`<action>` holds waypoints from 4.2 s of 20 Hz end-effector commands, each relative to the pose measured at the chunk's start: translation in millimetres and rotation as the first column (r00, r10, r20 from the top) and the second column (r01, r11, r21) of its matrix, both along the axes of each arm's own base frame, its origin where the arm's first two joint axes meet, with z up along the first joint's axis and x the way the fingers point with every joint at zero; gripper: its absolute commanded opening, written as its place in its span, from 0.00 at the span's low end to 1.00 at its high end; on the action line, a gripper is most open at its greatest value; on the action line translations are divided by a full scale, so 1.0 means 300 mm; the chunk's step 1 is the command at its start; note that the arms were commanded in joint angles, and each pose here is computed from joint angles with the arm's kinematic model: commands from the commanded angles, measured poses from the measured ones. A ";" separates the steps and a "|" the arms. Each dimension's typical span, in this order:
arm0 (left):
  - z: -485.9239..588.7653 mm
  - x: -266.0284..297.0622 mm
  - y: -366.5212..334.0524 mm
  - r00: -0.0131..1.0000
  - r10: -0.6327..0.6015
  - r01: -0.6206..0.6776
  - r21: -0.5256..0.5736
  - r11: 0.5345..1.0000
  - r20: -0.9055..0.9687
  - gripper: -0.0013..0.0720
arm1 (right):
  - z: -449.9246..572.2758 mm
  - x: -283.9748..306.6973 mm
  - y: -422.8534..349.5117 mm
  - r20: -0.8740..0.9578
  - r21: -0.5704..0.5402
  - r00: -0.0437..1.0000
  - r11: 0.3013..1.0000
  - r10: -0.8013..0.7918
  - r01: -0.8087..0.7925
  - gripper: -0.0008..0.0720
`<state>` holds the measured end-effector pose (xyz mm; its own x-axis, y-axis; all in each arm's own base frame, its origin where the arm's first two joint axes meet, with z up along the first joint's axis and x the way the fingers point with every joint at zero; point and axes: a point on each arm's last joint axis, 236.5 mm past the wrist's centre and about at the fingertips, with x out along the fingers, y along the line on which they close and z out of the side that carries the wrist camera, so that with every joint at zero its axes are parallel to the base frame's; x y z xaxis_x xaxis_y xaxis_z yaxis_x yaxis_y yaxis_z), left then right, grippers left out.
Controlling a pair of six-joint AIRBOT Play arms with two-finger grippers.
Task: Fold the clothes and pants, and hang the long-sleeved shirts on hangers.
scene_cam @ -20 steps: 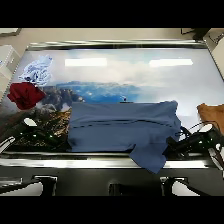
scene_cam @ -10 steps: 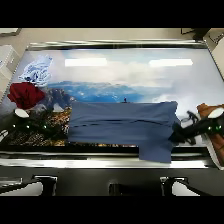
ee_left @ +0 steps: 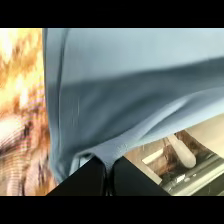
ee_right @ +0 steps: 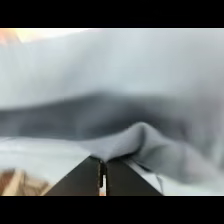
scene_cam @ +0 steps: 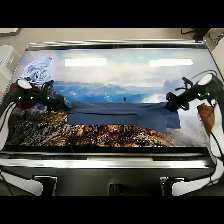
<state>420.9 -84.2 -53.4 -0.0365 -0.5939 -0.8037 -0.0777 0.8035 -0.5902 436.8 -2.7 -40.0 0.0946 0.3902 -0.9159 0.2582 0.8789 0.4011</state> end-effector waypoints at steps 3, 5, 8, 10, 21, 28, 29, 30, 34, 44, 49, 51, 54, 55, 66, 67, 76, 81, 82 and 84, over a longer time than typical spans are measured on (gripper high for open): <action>-0.126 0.092 -0.008 0.996 0.000 -0.001 -0.012 1.000 -0.084 0.05 | -0.108 0.208 0.035 0.062 0.061 0.993 0.993 -0.101 0.097 0.08; -0.172 0.078 -0.012 0.993 -0.003 0.001 -0.017 1.000 -0.120 0.05 | -0.134 0.198 0.051 0.036 0.078 0.995 0.992 -0.097 0.094 0.08; -0.147 0.087 -0.039 0.992 0.007 -0.017 -0.083 0.996 -0.124 0.67 | -0.110 0.182 0.071 0.015 0.118 0.995 0.989 -0.095 0.092 0.23; -0.079 0.095 -0.004 0.994 0.000 -0.012 -0.106 0.994 -0.112 0.91 | -0.036 0.157 0.024 0.018 0.123 0.997 0.990 -0.073 0.070 0.89; 0.323 0.072 0.132 0.998 0.061 -0.059 -0.083 0.995 0.020 0.98 | -0.175 -0.046 -0.193 -0.153 0.266 0.979 0.949 -0.135 0.172 0.99; 0.420 0.041 -0.129 0.988 -0.091 0.099 -0.066 0.993 0.121 0.98 | -0.176 0.024 0.016 -0.102 0.320 0.994 0.945 -0.041 0.072 0.55; 0.418 0.033 -0.176 0.985 -0.118 0.127 -0.064 0.990 0.127 0.98 | -0.165 0.025 0.041 -0.095 0.317 0.995 0.947 -0.023 0.053 0.36; 0.416 0.029 -0.231 0.980 -0.145 0.155 -0.063 0.986 0.140 0.98 | -0.144 0.028 0.060 -0.085 0.311 0.996 0.950 -0.015 0.041 0.09; 0.376 0.081 -0.500 0.932 -0.200 0.225 -0.050 0.973 0.303 0.38 | 0.047 0.048 0.127 0.028 0.277 1.000 0.961 0.014 -0.021 0.07; -0.072 -0.081 -1.173 0.990 -0.072 0.096 -0.220 0.971 0.118 0.05 | 0.619 -0.110 0.483 0.334 0.205 0.930 0.951 0.156 -0.233 0.07; -0.094 -0.174 -1.474 0.984 0.154 -0.178 -0.393 0.902 -0.093 0.05 | 0.683 -0.211 0.567 0.326 0.175 0.925 0.949 0.197 -0.264 0.08; -0.059 -0.184 -1.557 0.966 0.230 -0.259 -0.441 0.859 -0.118 0.05 | 0.654 -0.227 0.547 0.280 0.151 0.941 0.959 0.190 -0.238 0.08; -0.050 -0.170 -1.522 0.989 0.144 -0.135 -0.459 0.878 -0.016 0.04 | 0.611 -0.180 0.504 0.283 0.094 0.945 0.976 0.165 -0.198 0.08; -0.061 -0.155 -1.457 0.997 0.077 -0.059 -0.433 0.900 0.023 0.04 | 0.605 -0.159 0.514 0.291 0.107 0.944 0.976 0.153 -0.191 0.07; 0.504 0.214 -0.109 0.879 0.050 -0.126 0.129 0.984 0.473 0.04 | 0.310 -0.074 1.080 0.226 0.410 0.950 0.863 0.216 -0.294 0.07; 0.579 0.210 -0.048 0.854 0.083 -0.168 0.122 0.978 0.514 0.04 | 0.254 -0.083 1.142 0.201 0.428 0.955 0.857 0.220 -0.288 0.07; 0.754 0.169 -0.015 0.783 0.090 -0.203 0.117 0.972 0.616 0.04 | 0.154 -0.074 1.251 0.108 0.601 0.974 0.767 0.201 -0.225 0.98; 0.747 0.160 -0.011 0.786 0.059 -0.181 0.137 0.974 0.616 0.05 | 0.131 0.024 0.478 0.027 0.214 0.996 0.973 0.086 -0.090 0.96; 0.745 0.157 -0.012 0.788 0.058 -0.179 0.137 0.974 0.613 0.05 | 0.090 -0.011 0.323 -0.049 0.111 0.998 0.993 0.039 -0.034 0.95; 0.746 0.157 -0.016 0.788 0.058 -0.177 0.136 0.975 0.613 0.05 | 0.012 -0.099 0.183 -0.172 0.050 0.985 0.999 -0.012 0.021 0.94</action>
<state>469.5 -88.5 170.7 0.5549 -0.4078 -0.7251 0.1380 0.9046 -0.4032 444.4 149.8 -9.8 0.0580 0.6159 -0.7857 0.1955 0.7648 0.6139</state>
